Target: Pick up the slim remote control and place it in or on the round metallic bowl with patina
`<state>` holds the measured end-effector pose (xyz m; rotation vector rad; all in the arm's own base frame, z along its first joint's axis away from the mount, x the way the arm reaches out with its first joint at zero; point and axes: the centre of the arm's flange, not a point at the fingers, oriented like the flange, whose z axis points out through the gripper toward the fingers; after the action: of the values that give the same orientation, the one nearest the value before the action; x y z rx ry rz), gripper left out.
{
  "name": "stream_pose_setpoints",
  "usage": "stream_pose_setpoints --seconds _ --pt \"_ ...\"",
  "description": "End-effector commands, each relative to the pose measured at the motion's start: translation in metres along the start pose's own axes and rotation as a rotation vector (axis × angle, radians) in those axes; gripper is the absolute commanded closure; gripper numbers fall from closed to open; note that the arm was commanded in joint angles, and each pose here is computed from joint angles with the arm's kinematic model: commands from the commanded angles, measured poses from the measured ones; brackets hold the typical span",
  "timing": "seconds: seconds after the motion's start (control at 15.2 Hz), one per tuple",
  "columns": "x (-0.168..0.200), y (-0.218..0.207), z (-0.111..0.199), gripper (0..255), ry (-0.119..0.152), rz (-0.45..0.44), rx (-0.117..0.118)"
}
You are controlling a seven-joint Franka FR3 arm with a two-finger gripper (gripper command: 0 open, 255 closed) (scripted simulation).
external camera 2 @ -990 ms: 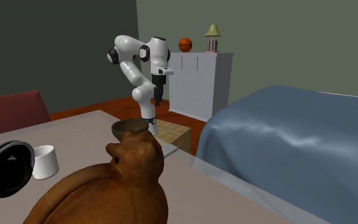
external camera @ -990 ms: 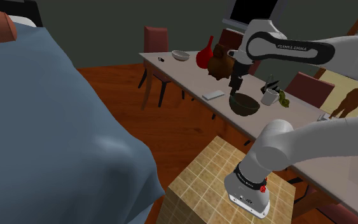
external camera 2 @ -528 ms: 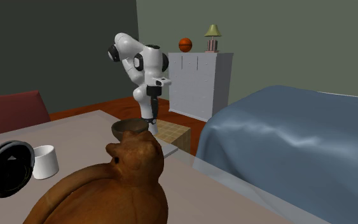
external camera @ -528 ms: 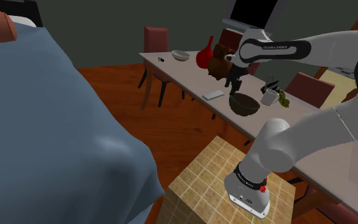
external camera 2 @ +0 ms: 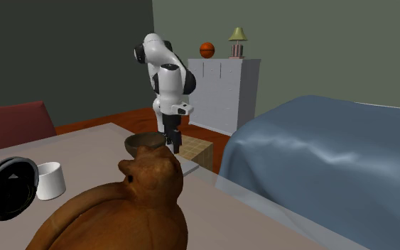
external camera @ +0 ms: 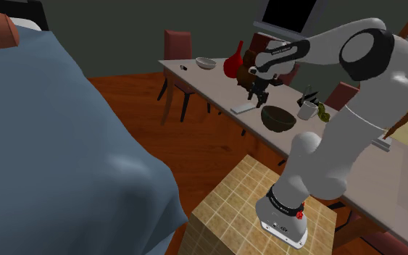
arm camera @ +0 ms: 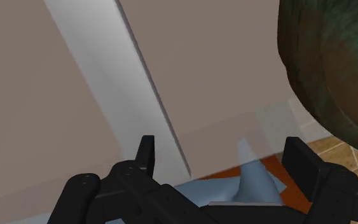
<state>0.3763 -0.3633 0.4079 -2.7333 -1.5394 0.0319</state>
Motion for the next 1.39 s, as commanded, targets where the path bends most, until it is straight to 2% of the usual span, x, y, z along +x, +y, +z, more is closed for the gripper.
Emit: stream_pose_setpoints --seconds 0.0,0.26,0.33,0.79,1.32 --pt "-0.004 0.023 0.009 0 0.008 -0.081 -0.006" --pt "-0.009 0.071 0.034 0 0.018 -0.219 0.004" --pt "-0.009 0.075 0.037 0 0.019 -0.231 0.005" --pt "-0.008 0.075 0.076 0 0.019 -0.231 0.005" --pt "-0.008 0.075 0.076 0 0.019 -0.231 0.005"
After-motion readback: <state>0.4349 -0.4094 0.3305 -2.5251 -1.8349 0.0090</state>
